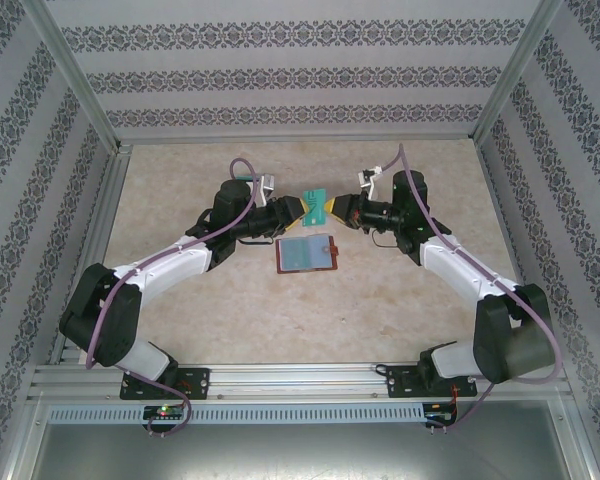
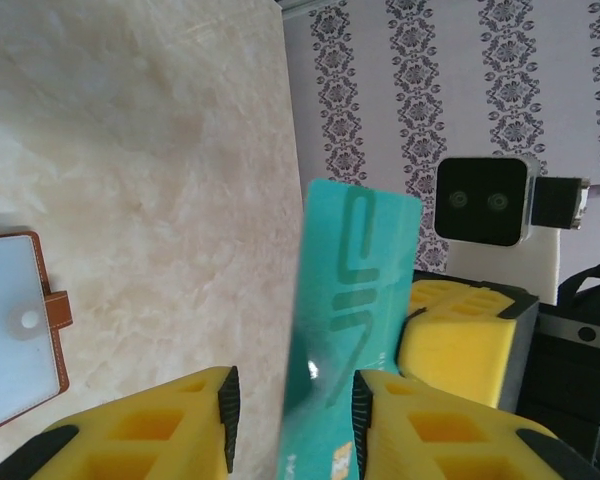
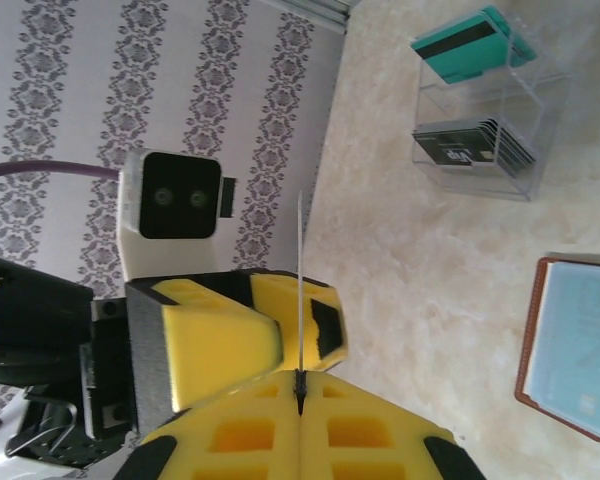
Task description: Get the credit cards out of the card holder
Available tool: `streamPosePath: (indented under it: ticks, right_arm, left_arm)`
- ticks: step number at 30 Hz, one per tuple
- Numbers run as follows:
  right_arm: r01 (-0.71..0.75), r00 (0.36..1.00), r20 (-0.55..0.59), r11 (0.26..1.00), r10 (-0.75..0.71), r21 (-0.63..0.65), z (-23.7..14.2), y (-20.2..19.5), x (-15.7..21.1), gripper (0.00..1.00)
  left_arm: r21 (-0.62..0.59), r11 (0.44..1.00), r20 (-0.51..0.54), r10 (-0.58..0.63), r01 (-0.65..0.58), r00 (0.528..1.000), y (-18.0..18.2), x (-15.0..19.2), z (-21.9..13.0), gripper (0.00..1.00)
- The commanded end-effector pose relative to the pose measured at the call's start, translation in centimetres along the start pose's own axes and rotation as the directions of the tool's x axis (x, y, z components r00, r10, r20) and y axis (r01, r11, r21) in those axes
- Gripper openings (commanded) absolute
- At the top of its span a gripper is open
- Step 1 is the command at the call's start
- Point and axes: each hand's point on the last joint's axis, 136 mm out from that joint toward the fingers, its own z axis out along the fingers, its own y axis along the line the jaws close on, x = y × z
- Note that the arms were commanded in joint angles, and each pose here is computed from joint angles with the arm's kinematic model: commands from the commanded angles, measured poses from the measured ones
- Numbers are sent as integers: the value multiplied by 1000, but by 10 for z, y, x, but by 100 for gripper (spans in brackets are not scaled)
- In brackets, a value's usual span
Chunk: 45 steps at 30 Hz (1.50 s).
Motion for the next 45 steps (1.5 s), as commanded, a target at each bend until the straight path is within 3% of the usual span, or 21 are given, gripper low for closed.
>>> streamPosePath:
  ticks: [1, 16, 19, 20, 22, 25, 31, 37, 40, 42, 45]
  right_arm:
    - [5, 1000, -10, 998, -5, -57, 1, 8, -2, 0]
    - [-28, 999, -48, 998, 25, -60, 8, -9, 6, 0]
    - [-33, 998, -50, 998, 30, -58, 9, -12, 6, 0]
    - [-34, 998, -49, 998, 32, -56, 9, -13, 7, 2]
    - [-34, 998, -48, 998, 31, -54, 9, -14, 7, 17]
    - [-39, 998, -42, 998, 37, -42, 9, -17, 6, 52]
    - [-43, 999, -10, 999, 43, 3, 2, -28, 3, 98]
    - [-22, 1000, 18, 995, 20, 102, -5, -38, 4, 98]
    - [7, 999, 48, 989, -14, 145, -10, -41, 4, 98]
    - [27, 997, 63, 986, -38, 162, -11, -42, 4, 98]
    - [54, 995, 69, 980, -68, 192, -12, -44, 6, 98]
  left_arm:
    - [23, 1000, 7, 11, -11, 1000, -1, -3, -1, 37]
    - [73, 997, 32, 3, -6, 999, -9, -10, -6, 18]
    - [83, 997, 28, 6, -9, 1000, -11, -9, -6, 8]
    - [85, 996, 30, 8, -10, 1000, -12, -10, -7, 5]
    - [89, 996, 32, 9, -11, 999, -13, -10, -7, 0]
    - [83, 996, 42, 12, -15, 999, -13, -11, -9, 0]
    - [31, 999, 66, 19, -21, 998, -5, -18, -20, 0]
    - [-173, 984, 203, 4, 32, 979, 30, -41, -52, 0]
    - [-310, 950, 214, 117, -46, 970, 34, -49, -68, 0]
    - [-423, 893, 154, 240, -156, 958, 35, -54, -77, 0]
    - [-566, 746, 2, 426, -351, 905, 41, -63, -89, 0]
